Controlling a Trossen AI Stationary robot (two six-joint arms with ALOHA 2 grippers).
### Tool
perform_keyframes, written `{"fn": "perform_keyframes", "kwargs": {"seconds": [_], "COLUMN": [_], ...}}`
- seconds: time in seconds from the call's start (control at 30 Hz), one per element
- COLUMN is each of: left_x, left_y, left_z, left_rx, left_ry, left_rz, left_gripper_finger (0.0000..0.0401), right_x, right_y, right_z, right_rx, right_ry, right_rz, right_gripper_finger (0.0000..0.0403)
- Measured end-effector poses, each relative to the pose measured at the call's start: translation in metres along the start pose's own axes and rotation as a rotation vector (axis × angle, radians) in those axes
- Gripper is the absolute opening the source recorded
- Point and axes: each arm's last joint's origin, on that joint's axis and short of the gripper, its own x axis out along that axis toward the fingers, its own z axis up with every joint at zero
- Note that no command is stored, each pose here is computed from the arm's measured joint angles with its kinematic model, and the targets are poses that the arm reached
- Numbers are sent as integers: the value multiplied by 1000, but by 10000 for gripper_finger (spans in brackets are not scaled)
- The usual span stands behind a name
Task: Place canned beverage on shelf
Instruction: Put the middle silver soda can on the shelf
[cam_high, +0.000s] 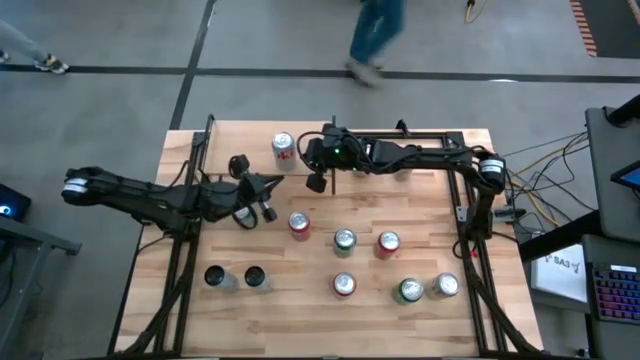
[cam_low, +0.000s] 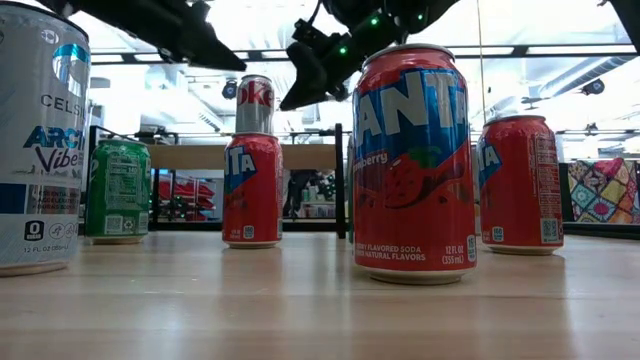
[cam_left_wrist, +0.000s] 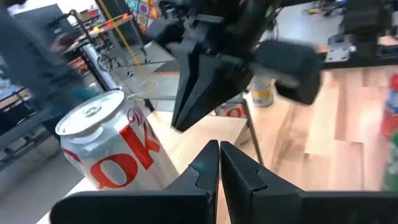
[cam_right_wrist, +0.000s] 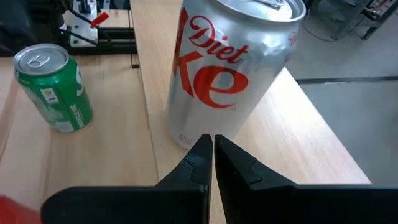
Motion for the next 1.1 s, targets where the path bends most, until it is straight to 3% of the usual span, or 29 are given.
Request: {"fn": "perform_keyframes", "kwargs": {"seconds": [0.67, 1.1], "left_x": [51, 55], "left_y": [12, 21], "left_z": [-18, -20], "left_rx": [-25, -18], "left_ry": [63, 89], "left_rz": [169, 300], "left_gripper_finger": [0, 0], "right_x": [-30, -37], "right_y": [20, 25], "right_z": [10, 9], "right_rx": [-28, -19], "right_ry": [38, 79], "right_rz": [50, 67], "right_gripper_finger": [9, 9]}}
